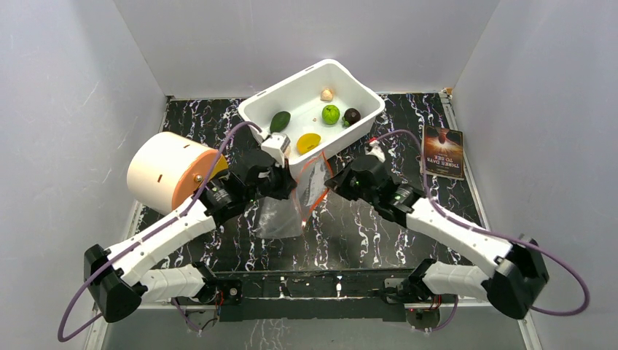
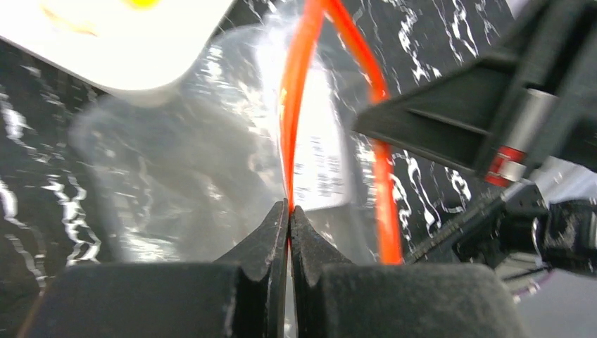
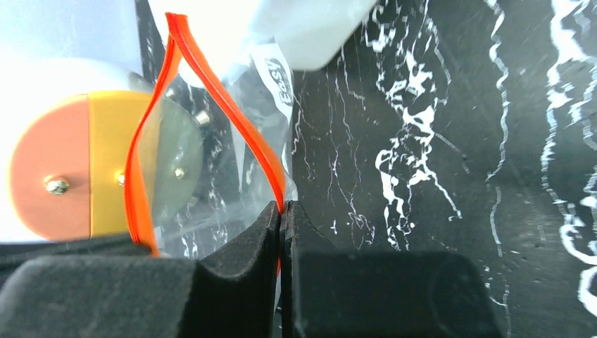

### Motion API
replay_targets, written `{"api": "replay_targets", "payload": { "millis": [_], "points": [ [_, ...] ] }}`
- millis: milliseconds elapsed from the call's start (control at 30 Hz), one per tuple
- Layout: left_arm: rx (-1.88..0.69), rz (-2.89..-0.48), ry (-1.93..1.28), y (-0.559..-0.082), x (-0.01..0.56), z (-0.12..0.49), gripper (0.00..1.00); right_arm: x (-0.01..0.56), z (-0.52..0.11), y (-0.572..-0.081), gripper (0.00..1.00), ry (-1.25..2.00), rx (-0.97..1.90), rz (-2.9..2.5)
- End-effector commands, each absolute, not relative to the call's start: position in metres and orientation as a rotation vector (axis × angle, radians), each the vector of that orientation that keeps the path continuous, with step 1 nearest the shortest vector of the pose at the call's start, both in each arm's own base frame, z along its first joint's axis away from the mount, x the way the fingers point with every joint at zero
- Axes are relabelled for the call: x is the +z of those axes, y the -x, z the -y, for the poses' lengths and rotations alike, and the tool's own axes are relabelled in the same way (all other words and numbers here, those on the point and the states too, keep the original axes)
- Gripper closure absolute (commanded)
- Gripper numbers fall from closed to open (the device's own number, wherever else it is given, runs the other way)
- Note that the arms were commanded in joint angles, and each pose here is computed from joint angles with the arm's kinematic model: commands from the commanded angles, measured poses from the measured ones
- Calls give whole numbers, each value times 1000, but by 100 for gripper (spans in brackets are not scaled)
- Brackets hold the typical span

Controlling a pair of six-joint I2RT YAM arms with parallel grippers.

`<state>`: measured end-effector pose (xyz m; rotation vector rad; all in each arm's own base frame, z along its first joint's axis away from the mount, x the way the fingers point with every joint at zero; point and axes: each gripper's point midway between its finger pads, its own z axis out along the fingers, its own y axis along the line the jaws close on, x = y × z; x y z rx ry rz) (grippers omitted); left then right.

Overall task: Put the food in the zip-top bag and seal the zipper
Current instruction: Open the zipper of the food storage bag.

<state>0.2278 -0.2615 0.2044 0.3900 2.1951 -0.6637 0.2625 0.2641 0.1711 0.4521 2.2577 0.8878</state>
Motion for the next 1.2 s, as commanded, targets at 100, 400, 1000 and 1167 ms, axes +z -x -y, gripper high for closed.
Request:
{"api": "replay_targets", "payload": {
  "millis": [100, 400, 1000, 1167],
  "points": [
    [-529, -2143, -369, -241, 236, 243, 100, 241, -252, -258, 100, -387, 961, -2087],
    [-1030, -1987, -482, -207, 289, 302, 49, 279, -257, -263, 100, -340, 954, -2081],
    [-582, -2016, -490, -257, 257, 271, 54, 297, -275, -260, 100, -251, 991, -2086],
    [-488, -2007, -536, -259, 255, 257, 94, 282, -259, -261, 100, -267, 878, -2116]
  ]
}}
